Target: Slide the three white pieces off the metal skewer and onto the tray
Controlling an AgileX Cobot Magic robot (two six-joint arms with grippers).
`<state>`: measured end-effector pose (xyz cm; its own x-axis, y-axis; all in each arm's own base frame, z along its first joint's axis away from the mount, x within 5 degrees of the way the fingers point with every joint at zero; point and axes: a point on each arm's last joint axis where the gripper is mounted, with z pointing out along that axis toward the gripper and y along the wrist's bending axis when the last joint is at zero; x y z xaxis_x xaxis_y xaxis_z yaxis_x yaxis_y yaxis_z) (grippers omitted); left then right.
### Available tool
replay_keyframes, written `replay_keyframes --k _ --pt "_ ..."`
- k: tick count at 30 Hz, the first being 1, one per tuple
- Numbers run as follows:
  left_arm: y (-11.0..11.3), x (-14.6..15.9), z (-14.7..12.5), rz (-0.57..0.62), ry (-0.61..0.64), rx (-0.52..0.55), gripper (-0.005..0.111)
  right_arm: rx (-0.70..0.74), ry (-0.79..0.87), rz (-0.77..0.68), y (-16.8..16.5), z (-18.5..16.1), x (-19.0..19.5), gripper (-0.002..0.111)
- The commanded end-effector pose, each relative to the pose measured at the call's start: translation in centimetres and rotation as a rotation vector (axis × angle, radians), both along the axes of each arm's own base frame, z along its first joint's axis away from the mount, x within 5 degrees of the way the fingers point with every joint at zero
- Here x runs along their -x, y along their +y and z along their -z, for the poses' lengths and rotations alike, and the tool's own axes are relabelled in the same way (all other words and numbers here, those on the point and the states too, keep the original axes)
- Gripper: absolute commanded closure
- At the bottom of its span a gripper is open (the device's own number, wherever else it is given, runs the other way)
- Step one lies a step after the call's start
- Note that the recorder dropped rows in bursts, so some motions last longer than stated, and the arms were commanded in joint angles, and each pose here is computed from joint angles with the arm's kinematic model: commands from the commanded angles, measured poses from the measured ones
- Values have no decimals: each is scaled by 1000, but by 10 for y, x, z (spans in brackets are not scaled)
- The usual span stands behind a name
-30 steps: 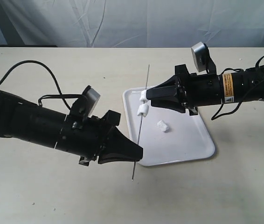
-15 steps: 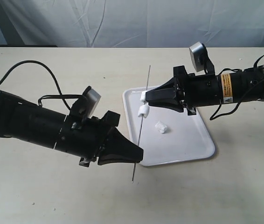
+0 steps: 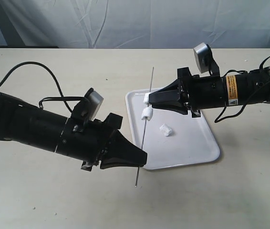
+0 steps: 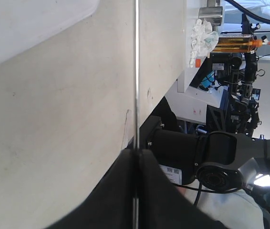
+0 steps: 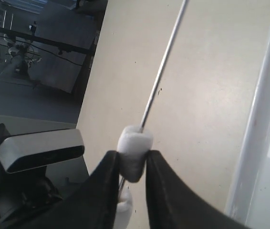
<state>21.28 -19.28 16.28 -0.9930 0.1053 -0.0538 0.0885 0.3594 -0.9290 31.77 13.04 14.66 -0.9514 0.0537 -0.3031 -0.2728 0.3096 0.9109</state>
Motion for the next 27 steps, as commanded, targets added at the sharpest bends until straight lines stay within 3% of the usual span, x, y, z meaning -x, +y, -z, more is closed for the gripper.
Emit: replay_keyframes --k 1,27 --pt "-2 2 -5 17 -6 26 107 -10 -13 2 0 -1 -1 88" --pt "-1 11 -6 113 20 34 107 44 -46 79 -3 1 -10 88"
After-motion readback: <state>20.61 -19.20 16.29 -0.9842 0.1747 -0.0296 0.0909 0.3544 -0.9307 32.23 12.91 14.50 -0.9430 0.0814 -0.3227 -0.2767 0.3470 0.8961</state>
